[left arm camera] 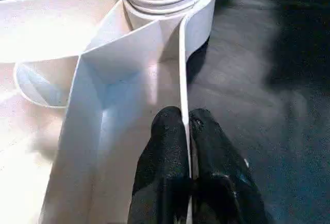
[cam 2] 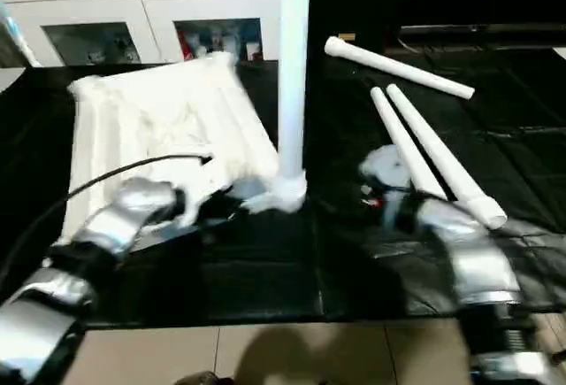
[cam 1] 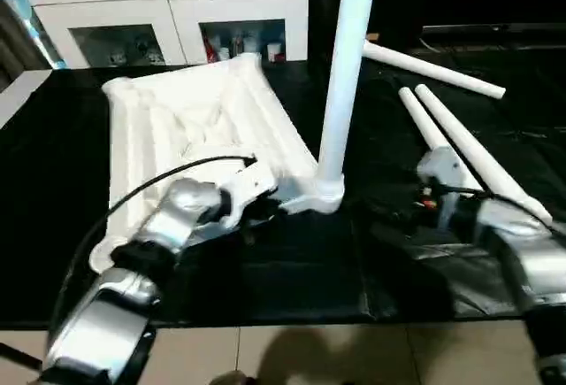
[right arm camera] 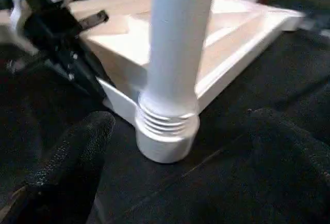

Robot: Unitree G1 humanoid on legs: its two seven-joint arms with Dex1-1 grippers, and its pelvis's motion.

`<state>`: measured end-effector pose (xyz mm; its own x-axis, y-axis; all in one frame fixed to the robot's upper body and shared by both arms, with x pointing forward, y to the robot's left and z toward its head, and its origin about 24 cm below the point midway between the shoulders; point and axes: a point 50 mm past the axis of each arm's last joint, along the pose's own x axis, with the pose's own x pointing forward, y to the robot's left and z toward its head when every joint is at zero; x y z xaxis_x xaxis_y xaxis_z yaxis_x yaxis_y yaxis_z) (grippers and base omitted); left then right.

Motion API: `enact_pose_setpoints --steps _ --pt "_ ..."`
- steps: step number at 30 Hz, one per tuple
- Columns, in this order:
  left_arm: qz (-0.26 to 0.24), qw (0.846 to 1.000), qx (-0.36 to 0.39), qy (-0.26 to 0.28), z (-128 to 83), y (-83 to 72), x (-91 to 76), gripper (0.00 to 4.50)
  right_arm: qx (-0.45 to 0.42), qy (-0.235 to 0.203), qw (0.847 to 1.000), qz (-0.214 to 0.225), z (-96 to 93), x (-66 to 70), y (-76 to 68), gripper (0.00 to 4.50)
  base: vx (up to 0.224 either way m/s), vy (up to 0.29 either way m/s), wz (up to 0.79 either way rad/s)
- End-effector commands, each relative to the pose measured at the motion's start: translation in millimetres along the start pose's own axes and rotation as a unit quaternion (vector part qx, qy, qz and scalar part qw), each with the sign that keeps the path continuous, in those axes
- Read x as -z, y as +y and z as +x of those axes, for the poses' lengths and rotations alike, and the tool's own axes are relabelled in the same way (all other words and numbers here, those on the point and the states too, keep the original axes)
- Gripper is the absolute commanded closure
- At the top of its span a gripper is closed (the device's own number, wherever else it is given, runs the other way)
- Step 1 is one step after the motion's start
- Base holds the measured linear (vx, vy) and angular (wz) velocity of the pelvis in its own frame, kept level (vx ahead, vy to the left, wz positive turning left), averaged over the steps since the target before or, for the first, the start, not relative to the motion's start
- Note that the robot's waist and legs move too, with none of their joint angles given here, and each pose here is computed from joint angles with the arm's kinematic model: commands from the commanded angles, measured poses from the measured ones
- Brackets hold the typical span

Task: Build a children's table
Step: Rotate leg to tighten

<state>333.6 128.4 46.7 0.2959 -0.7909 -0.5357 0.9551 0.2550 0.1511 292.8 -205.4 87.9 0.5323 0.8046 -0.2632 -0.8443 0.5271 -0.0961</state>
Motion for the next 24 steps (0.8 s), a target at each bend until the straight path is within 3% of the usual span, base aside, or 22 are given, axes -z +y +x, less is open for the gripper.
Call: enact_pose_setpoints --steps 1,5,15,16,24 --pt "0.046 0.998 0.027 -0.029 -5 -1.2 -11.9 4.5 -0.055 0.006 0.998 -0.01 2.1 -2.4 7.3 0.08 0.0 0.0 0.0" --pt "0.081 0.993 0.077 -0.041 -8 -10.1 -15.3 4.5 -0.121 0.042 0.991 -0.039 12.3 1.4 16.6 0.08 0.0 0.0 0.0" --pt "0.109 0.982 0.147 -0.052 -7 -24.1 -18.1 4.5 -0.185 0.058 0.98 -0.035 27.9 3.4 22.4 0.08 0.0 0.0 0.0" --pt "0.112 0.981 0.149 -0.05 -7 -24.6 -18.0 4.5 -0.19 0.06 0.979 -0.033 28.6 4.3 23.1 0.34 0.0 0.0 0.0" --pt "0.115 0.98 0.153 -0.046 -7 -26.6 -16.7 4.5 -0.212 0.056 0.976 -0.011 33.6 8.1 25.7 0.87 0.0 0.0 0.0"
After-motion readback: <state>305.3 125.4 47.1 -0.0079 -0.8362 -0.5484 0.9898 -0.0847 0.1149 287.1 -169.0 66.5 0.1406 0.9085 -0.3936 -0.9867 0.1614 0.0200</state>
